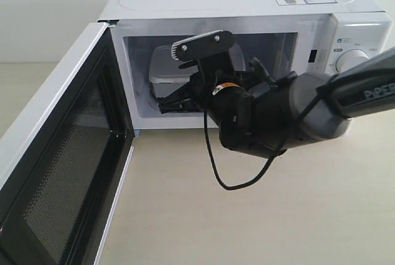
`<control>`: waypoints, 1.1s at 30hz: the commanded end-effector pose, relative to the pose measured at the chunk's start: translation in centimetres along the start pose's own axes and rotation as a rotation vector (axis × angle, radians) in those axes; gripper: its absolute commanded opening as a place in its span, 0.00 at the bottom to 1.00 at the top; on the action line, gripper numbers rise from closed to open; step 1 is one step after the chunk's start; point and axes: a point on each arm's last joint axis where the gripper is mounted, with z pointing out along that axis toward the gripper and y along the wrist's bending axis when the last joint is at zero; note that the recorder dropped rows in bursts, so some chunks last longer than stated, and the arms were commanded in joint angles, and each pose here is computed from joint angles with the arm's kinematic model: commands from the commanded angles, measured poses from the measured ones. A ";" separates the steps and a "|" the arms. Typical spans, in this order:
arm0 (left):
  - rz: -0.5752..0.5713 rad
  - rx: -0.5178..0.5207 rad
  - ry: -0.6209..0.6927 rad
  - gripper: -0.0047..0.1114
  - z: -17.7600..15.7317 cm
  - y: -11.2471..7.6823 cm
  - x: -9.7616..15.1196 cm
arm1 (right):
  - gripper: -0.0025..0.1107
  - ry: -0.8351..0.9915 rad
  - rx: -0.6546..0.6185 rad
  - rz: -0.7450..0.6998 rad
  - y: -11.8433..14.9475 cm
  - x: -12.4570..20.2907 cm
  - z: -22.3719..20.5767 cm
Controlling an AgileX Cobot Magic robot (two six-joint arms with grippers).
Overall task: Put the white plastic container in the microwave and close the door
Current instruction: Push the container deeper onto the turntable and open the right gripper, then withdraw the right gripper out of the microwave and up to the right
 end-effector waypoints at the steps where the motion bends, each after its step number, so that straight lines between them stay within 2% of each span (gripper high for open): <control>1: -0.007 -0.004 0.001 0.07 0.0 0.0 0.1 | 0.02 0.031 0.004 -0.092 0.2 -1.3 -2.9; 11: -0.007 -0.004 0.001 0.07 0.0 0.0 0.1 | 0.02 0.050 -0.091 -0.025 -0.5 -2.4 -11.8; 14: -0.007 -0.004 0.001 0.07 0.0 0.0 0.1 | 0.02 0.114 -0.237 -0.034 -0.2 -2.9 -14.7; 17: -0.007 -0.004 0.001 0.07 0.0 0.0 0.1 | 0.02 0.167 -0.392 0.034 -0.2 -3.6 -17.5; 19: -0.007 -0.004 0.001 0.07 0.0 0.0 0.1 | 0.02 0.145 -0.478 0.054 -0.4 -4.3 -19.2; 26: -0.007 -0.004 0.001 0.07 0.0 0.0 0.1 | 0.02 -0.010 -0.634 0.093 -1.5 -7.3 -23.8; 33: -0.007 -0.004 0.001 0.07 0.0 0.0 0.1 | 0.02 -0.082 -0.655 0.112 -2.4 -8.4 -25.5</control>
